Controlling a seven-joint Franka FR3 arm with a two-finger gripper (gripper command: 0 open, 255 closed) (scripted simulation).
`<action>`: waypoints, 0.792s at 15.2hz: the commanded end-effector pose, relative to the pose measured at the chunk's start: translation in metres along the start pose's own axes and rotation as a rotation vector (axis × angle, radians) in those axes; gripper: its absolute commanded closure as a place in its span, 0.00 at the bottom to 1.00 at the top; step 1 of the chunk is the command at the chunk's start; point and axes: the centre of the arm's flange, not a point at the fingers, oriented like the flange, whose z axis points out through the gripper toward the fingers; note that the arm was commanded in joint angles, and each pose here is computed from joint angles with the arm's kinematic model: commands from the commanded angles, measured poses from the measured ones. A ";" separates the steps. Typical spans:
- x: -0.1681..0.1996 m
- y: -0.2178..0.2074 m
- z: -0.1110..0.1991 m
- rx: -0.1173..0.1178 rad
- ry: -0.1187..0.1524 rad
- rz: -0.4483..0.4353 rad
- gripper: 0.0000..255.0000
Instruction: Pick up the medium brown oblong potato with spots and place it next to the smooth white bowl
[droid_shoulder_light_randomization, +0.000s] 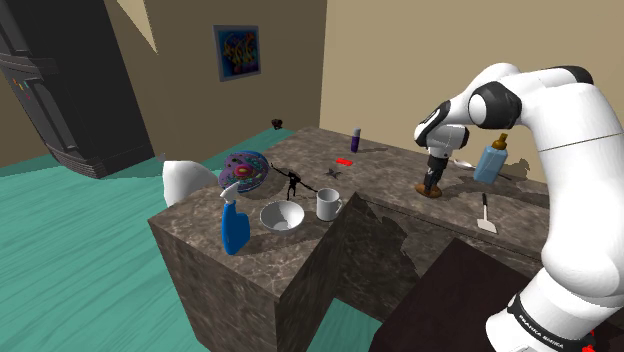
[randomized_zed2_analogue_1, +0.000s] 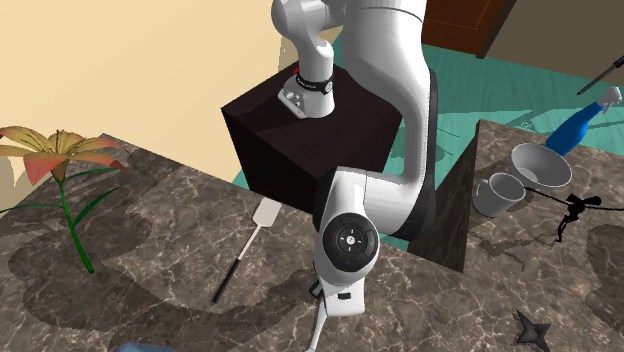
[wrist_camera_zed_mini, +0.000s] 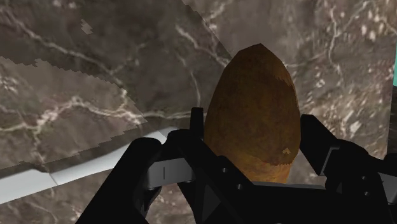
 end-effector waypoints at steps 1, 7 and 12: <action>0.000 0.000 0.000 0.000 0.000 0.000 1.00; -0.002 -0.002 -0.021 0.000 0.000 0.000 1.00; -0.005 -0.006 -0.047 0.000 0.000 0.000 1.00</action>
